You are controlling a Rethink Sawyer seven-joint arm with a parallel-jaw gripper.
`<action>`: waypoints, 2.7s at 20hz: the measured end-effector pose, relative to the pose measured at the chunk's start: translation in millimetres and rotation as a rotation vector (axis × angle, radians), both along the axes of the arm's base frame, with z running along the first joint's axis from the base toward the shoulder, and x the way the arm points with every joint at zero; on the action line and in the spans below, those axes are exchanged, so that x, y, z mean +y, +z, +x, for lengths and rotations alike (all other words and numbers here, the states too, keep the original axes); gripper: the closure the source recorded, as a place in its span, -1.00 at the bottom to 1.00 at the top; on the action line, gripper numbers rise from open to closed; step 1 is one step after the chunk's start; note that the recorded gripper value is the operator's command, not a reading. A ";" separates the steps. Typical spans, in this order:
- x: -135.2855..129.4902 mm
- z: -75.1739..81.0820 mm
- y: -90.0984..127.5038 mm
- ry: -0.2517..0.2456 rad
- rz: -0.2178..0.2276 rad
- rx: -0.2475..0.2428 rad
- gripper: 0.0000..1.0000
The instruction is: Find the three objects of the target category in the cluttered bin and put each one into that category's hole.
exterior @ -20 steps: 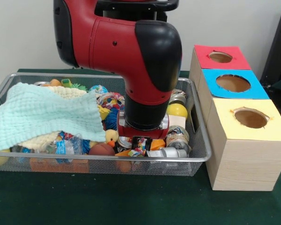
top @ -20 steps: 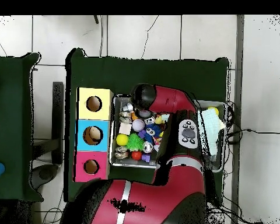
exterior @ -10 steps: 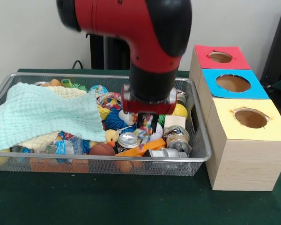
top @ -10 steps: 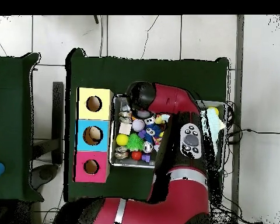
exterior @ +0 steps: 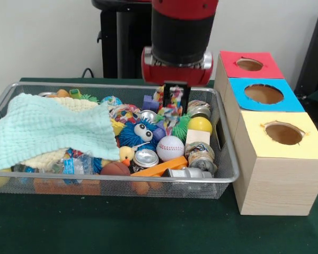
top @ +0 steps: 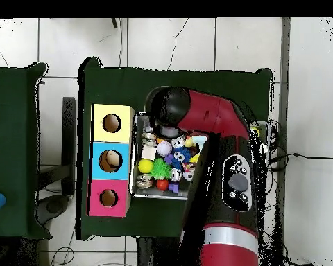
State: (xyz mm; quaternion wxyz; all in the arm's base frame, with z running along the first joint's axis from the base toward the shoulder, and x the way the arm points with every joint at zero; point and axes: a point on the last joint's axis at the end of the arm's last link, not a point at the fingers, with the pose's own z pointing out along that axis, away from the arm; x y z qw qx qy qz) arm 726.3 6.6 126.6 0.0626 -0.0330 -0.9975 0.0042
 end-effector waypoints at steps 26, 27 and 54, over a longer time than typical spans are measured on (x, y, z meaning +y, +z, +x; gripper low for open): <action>117.8 12.9 69.3 0.017 0.132 -0.059 1.00; 121.5 12.6 69.1 0.016 0.135 -0.058 1.00; 138.9 37.6 4.4 -0.075 0.134 0.025 1.00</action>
